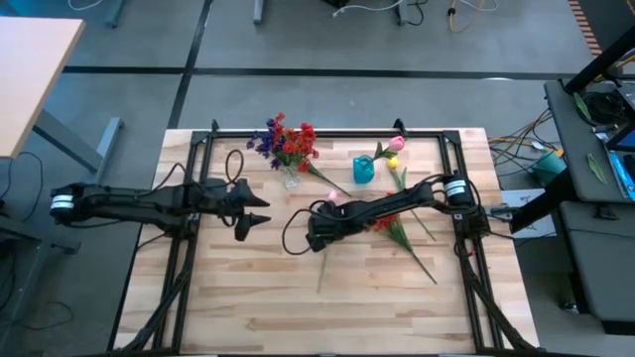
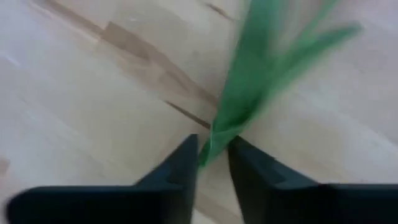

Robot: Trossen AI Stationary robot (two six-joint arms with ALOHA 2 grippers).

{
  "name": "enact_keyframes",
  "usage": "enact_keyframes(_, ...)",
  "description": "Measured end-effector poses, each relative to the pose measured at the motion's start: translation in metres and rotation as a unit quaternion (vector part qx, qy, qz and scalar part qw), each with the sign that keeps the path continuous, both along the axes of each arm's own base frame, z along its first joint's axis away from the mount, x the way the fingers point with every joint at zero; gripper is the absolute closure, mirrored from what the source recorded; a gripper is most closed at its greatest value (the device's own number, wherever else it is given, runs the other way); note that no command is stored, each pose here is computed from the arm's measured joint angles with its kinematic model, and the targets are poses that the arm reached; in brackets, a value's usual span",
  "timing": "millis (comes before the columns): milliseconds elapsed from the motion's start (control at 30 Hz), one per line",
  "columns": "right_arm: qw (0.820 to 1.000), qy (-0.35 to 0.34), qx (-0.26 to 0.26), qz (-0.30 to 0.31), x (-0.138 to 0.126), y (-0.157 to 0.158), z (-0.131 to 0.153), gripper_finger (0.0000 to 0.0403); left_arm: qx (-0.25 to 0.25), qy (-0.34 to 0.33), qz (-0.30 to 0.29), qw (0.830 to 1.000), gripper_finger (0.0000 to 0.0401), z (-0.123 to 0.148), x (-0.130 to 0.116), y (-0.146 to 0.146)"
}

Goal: Sort flowers into vase by color
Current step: Put the pink flower into the blue vase

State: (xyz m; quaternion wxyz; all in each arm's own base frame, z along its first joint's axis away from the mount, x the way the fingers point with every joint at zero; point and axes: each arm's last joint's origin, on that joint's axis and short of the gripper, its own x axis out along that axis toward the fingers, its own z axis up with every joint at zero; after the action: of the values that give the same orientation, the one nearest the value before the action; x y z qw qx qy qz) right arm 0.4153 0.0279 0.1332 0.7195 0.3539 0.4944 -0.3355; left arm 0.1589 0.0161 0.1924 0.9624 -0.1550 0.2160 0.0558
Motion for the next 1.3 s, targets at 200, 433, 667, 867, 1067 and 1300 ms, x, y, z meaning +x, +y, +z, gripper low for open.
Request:
enact_keyframes(200, 1.000, 0.001, -0.010, 0.017, 0.000, 0.002, 0.000, 0.0386, 0.001, -0.017, -0.008, 1.000, 0.0174, 0.003, 0.002, -0.002)
enact_keyframes(433, 0.995, -0.016, -0.030, 0.096, -0.009, 0.036, 0.024, 0.0389, -0.006, -0.030, -0.026, 0.999, 0.0174, 0.005, 0.004, -0.009)
enact_keyframes(667, 0.968, -0.118, -0.155, 0.159, -0.031, 0.059, 0.102, 0.0390, 0.005, -0.068, -0.072, 0.995, 0.0174, 0.009, 0.013, -0.023)
enact_keyframes(867, 0.927, -0.174, -0.305, 0.134, -0.053, 0.047, 0.152, 0.0390, 0.007, -0.097, -0.081, 0.992, 0.0174, 0.011, 0.022, -0.026)
enact_keyframes(1067, 0.880, -0.274, -0.360, 0.143, -0.071, 0.030, 0.175, 0.0390, 0.007, -0.089, -0.081, 0.993, 0.0174, 0.007, 0.026, -0.026)
enact_keyframes(1300, 0.811, -0.380, -0.420, 0.142, -0.100, 0.008, 0.167, 0.0390, 0.007, -0.086, -0.080, 0.993, 0.0174, 0.006, 0.026, -0.026)
